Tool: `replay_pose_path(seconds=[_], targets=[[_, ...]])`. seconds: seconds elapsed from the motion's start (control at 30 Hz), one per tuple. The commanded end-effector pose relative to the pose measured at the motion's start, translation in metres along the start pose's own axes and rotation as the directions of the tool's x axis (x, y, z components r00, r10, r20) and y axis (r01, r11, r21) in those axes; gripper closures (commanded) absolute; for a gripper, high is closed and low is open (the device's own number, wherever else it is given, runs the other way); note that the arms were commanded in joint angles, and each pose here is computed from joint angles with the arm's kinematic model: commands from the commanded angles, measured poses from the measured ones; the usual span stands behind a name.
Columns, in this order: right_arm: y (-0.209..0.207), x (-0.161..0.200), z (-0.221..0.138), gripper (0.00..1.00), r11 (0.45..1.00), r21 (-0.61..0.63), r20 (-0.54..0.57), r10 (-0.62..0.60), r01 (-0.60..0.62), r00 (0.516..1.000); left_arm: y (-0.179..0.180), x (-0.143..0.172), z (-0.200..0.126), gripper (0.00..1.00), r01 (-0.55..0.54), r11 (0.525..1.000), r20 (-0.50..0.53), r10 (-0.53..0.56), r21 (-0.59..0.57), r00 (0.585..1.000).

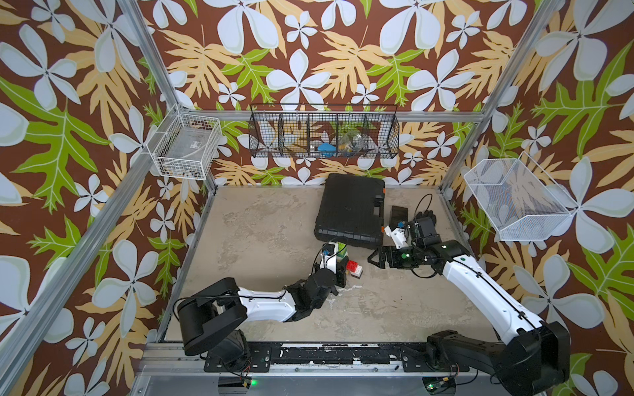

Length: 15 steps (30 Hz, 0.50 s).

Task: Assemble a giraffe with lego
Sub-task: Adjust the lego brick at the center of the board.

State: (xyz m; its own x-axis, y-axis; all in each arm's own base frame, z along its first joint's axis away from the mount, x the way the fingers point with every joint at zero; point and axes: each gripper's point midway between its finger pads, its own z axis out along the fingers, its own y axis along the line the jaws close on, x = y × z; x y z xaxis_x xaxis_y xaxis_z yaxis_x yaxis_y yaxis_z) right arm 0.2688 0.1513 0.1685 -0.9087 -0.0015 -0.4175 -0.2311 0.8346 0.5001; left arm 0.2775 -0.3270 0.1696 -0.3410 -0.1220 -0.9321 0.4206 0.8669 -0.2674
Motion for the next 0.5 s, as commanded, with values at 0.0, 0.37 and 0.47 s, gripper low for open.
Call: replay_pose_path(seconds=[0.0,0.37,0.47], targets=[[0.002,-0.007,-0.010,0.02,1.000,0.014,0.040,-0.017,0.016,0.999,-0.002,0.016,-0.013,0.82,-0.131,0.991,-0.211,0.133,0.024,0.968],[0.011,-0.053,-0.045,0.01,1.000,-0.001,0.250,0.000,0.000,0.968,0.013,-0.020,-0.079,0.85,-0.377,0.926,-0.678,0.282,0.008,0.679],[0.008,-0.063,-0.053,0.01,0.999,-0.036,0.293,0.037,-0.028,0.956,0.031,-0.021,-0.092,0.85,-0.406,0.914,-0.754,0.262,-0.006,0.602]])
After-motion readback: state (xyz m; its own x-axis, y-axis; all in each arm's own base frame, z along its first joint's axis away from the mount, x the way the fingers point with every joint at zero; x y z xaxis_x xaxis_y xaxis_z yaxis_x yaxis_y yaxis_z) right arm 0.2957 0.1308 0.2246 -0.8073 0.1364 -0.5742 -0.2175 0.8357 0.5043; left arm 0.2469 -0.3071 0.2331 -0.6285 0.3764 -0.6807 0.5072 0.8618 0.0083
